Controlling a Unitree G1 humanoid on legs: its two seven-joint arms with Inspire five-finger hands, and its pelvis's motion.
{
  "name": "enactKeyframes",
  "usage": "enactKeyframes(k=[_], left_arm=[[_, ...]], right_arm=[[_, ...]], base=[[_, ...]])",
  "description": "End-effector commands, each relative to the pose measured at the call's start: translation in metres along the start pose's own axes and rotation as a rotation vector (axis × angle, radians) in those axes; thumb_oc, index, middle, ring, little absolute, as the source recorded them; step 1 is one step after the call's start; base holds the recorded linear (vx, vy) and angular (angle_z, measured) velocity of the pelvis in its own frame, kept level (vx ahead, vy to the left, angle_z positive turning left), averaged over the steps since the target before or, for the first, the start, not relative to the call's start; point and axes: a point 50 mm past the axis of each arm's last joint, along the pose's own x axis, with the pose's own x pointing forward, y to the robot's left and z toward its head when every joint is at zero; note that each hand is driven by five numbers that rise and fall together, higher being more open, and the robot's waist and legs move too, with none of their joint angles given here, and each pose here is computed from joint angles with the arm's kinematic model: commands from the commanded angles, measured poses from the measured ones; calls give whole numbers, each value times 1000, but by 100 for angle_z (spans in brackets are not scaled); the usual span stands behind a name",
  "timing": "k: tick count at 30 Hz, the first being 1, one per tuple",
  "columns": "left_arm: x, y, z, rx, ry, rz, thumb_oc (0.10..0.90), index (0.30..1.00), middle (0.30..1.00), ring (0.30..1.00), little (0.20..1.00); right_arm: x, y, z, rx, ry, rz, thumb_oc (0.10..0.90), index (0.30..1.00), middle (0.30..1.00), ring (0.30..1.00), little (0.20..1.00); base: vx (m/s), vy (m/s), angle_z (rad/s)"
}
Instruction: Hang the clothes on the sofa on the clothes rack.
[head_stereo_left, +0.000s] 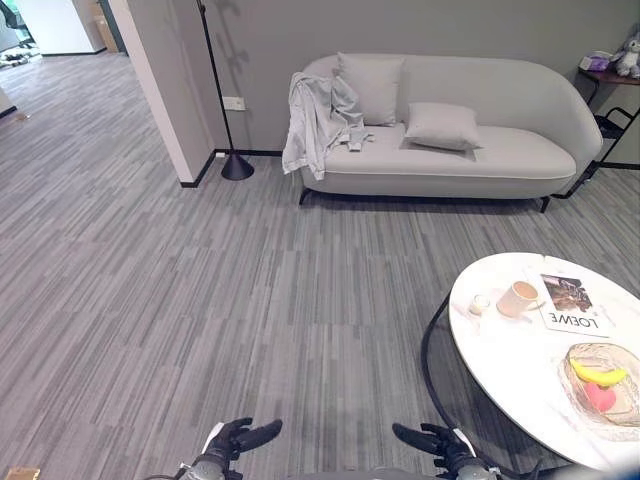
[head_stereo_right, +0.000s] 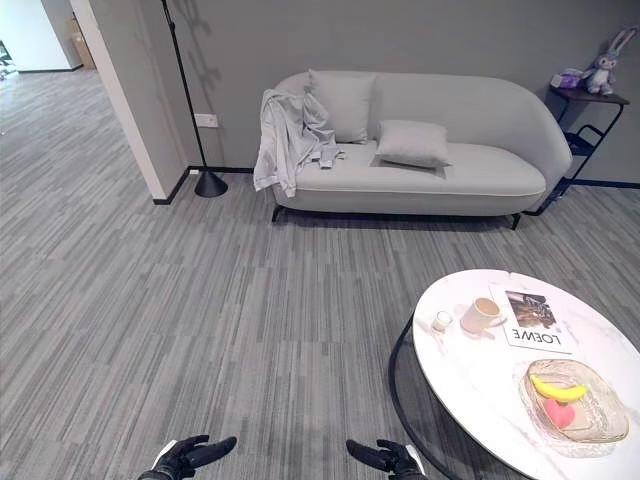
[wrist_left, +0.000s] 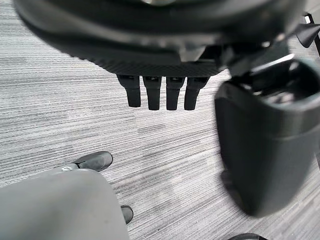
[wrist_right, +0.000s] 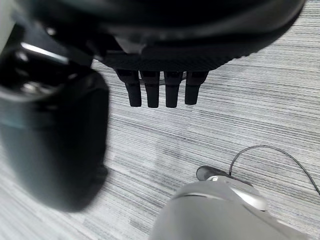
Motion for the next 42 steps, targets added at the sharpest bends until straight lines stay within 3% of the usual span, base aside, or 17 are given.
enactKeyframes(k=[1,7,18,28,35,42], left_arm=[[4,4,27,-35,-107,-7,800,900,900,900,900],[5,3,21,14,-69,-2,800,900,900,900,900],[5,12,13,-84,-26,46,800,900,900,900,900],[6,17,35,-335,-113,68,800,900,900,900,900],[3,12,21,-433,-85,55,800,900,900,900,900],[-1,21,-8,-448,4,80,800,900,900,900,900]], right_arm=[[3,-9,20,-12,-72,-30,800,900,900,900,900],[3,-5,16,3,-60,-14,800,900,900,900,900],[2,-3,13,15,-47,-9,800,900,900,900,900],[3,-13,37,82,-143,-34,800,900,900,900,900],[2,-26,59,70,-227,-58,800,900,900,900,900],[-1,-12,60,-9,-254,2,800,900,900,900,900]], base=[[0,0,0],[28,-11,4],[44,-26,2],[92,-127,2],[392,88,-12],[552,264,-44]])
